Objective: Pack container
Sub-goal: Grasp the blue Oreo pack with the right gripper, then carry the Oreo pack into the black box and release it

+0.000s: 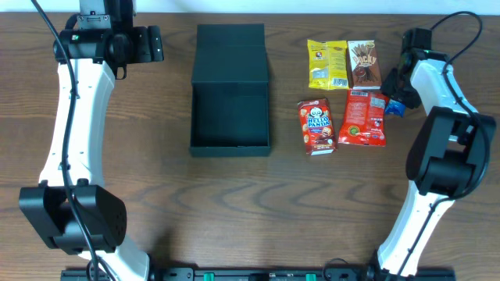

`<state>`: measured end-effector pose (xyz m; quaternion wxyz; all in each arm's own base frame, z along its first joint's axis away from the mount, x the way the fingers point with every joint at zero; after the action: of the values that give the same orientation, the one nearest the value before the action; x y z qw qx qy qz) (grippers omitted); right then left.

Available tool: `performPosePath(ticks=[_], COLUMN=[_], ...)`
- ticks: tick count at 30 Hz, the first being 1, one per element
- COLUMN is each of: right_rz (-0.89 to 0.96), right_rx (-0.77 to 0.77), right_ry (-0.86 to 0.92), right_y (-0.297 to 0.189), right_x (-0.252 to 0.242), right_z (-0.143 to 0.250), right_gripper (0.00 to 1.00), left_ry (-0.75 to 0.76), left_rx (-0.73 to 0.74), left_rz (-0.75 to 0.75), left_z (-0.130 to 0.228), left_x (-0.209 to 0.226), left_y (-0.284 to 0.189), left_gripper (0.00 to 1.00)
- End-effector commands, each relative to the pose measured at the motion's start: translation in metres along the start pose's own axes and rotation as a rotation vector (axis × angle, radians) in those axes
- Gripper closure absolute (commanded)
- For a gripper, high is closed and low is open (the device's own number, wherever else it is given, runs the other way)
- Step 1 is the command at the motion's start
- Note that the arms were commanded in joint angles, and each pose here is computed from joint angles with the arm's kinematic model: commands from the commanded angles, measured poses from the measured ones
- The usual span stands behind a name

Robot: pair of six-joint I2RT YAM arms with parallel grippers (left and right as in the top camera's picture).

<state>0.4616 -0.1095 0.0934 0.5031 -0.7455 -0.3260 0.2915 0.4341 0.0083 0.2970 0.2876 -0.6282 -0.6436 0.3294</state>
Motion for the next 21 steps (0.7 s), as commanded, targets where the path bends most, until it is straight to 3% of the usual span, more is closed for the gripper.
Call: performPosePath(ticks=[1, 9, 15, 21], right_rz=[-0.022, -0.072, -0.153, -0.242], right_rx=[-0.024, -0.084, -0.157, -0.249], right_ry=[-0.006, -0.011, -0.143, -0.387], right_y=[-0.008, -0.053, -0.109, -0.167], right_x=[0.0, 0.008, 0.039, 0.098], right_z=[-0.014, -0.042, -0.052, -0.032], right_gripper=[0.62, 0.64, 0.7, 0.71], left_ry=[0.016, 0.016, 0.016, 0.053], left_rx=[0.006, 0.005, -0.009, -0.031], left_rz=[0.002, 0.002, 0.001, -0.011], left_z=[0.001, 0.001, -0.002, -0.005], left_x=[0.001, 0.001, 0.001, 0.002], left_y=[0.002, 0.002, 0.002, 0.002], left_gripper=[0.05, 0.05, 0.05, 0.05])
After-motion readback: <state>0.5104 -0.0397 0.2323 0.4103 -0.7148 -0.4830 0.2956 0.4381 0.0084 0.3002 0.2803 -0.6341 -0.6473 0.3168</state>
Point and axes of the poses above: each gripper's point midway between its finger pads, its own y axis out along the fingers, its own x axis along the line the jaws close on, z = x × y, the point moved 8 cm from there along -y, back along the fingers, and after that the axes turned 1 degree about y, right-handed, at the moved point
